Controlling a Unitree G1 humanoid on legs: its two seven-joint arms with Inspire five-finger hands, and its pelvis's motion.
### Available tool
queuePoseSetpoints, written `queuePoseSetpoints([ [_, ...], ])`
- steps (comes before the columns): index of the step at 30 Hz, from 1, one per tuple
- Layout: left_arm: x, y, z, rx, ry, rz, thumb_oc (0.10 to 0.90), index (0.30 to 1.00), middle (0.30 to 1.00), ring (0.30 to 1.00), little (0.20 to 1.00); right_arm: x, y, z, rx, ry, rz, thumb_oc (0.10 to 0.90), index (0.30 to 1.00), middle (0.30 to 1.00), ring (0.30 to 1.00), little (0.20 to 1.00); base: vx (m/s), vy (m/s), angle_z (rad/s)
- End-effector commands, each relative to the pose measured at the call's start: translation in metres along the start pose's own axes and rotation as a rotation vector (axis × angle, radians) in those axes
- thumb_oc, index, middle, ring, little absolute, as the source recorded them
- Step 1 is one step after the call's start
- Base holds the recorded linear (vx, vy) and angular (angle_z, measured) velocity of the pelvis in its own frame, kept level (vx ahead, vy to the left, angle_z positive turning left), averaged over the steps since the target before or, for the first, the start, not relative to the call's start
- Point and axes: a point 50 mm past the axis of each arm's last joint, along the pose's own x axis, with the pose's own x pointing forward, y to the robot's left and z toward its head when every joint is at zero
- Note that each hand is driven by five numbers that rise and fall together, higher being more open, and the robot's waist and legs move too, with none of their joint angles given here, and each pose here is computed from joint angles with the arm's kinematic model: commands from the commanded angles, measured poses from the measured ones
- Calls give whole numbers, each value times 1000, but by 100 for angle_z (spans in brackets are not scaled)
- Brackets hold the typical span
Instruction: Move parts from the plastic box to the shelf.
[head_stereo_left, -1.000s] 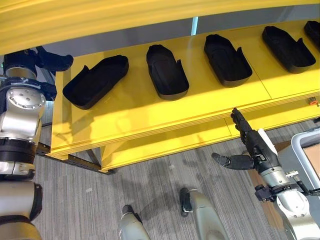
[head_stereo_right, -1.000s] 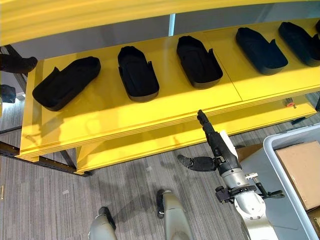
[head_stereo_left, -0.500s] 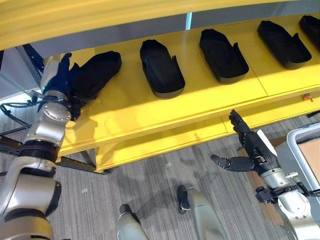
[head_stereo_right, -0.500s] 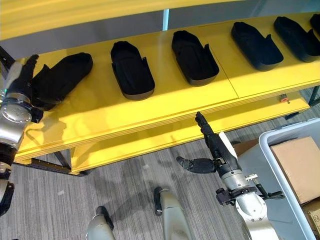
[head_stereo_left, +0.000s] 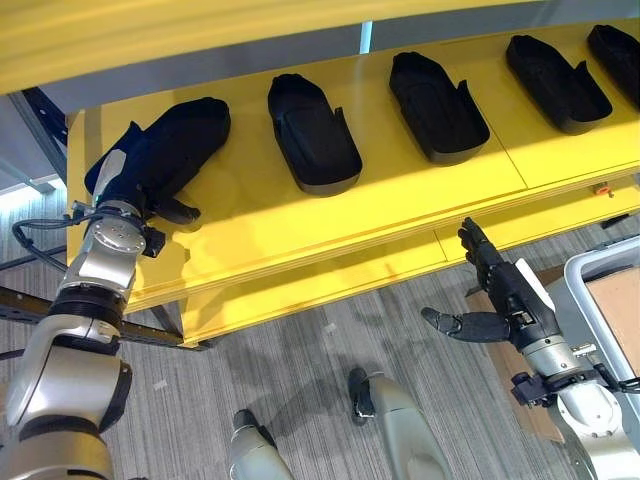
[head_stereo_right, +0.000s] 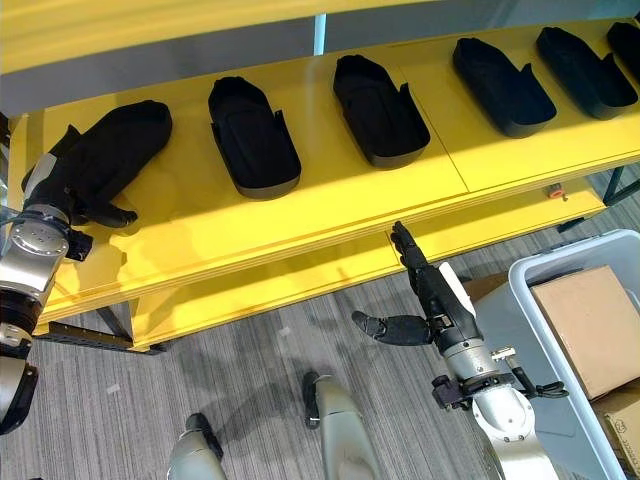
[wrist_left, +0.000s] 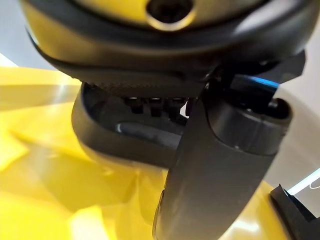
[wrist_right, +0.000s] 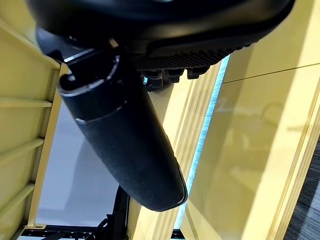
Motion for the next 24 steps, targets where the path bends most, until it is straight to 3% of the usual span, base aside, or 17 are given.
queuePoseSetpoints([
  [1,3,24,24,-106,-88,81,900,1000,1000,1000,1000,9,-7,54,-12,-309,-24,900,1000,1000,1000,1000,0,0,0],
  [10,6,19,9,-125,7,43,900,1000,1000,1000,1000,8,-8,52,-6,-291,-29,900,1000,1000,1000,1000,-1,2,-1],
  [24,7,19,8,7,39,-42,900,1000,1000,1000,1000,8,-7,52,8,-286,-7,900,1000,1000,1000,1000,-1,0,-1],
])
